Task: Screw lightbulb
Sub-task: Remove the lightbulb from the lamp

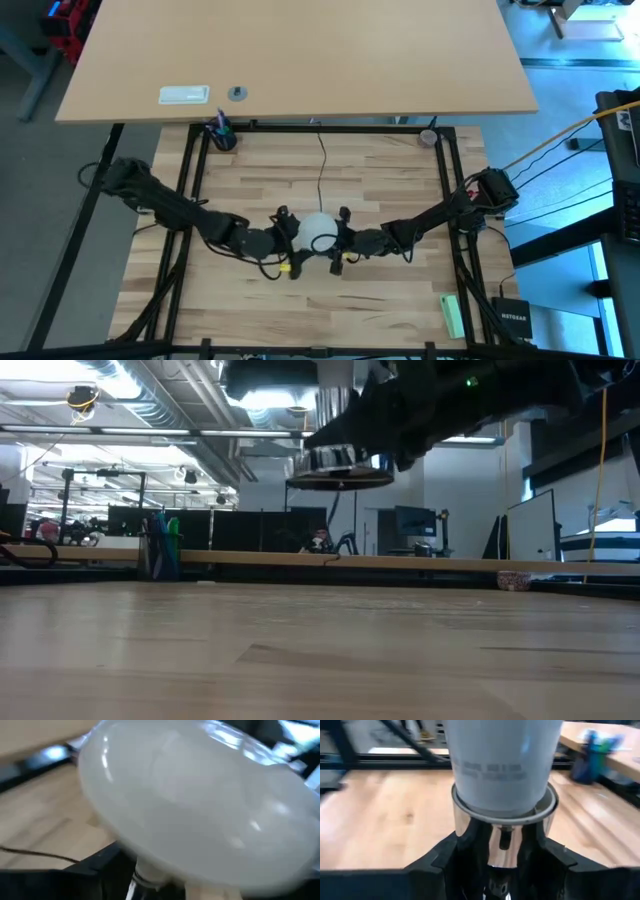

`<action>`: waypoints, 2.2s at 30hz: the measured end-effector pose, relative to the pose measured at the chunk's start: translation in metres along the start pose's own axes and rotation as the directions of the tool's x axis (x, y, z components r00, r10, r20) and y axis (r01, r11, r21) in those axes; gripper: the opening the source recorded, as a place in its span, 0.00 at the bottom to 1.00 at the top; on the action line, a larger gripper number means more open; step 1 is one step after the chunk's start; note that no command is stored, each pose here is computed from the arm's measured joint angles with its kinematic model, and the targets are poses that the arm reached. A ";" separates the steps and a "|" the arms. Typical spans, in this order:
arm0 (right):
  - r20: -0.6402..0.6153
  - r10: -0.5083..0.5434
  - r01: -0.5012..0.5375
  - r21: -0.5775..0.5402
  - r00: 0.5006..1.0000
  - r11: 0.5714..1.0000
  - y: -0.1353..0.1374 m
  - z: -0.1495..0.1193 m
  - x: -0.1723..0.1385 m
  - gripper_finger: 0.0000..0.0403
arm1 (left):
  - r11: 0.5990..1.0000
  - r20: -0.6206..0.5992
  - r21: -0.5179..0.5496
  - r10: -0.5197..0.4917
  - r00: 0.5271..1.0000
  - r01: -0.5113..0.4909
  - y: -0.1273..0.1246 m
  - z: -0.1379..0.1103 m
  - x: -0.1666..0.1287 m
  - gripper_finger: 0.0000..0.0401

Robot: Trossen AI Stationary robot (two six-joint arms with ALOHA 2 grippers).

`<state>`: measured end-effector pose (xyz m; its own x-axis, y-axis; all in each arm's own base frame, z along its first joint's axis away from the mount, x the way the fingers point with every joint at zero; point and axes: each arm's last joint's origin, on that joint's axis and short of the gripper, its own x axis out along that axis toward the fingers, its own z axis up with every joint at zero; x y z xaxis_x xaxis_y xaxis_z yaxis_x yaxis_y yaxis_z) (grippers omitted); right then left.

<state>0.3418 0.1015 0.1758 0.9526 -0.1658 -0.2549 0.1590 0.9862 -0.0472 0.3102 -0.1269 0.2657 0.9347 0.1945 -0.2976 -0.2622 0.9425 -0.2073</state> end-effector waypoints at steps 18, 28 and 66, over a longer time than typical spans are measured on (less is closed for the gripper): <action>0.201 0.477 -0.486 -0.002 0.856 0.874 0.013 0.025 -0.004 0.44 | 0.831 0.003 0.271 -0.506 0.863 0.487 0.016 0.037 0.006 0.64; 0.195 0.512 -0.520 -0.010 0.837 0.854 0.015 0.025 -0.004 0.44 | 0.688 -0.056 0.182 -0.705 0.707 0.702 0.024 0.028 0.032 0.53; -0.019 -0.161 0.162 0.075 0.987 0.984 -0.006 0.001 0.002 0.44 | 0.990 0.097 -0.037 0.136 0.986 -0.133 0.003 -0.011 0.026 0.61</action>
<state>0.3430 0.0957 0.1760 0.9095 -0.3222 -0.2626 0.3300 0.9439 -0.0152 0.3310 -0.1216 0.2467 0.9093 0.3460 -0.2312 -0.3925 0.8977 -0.2001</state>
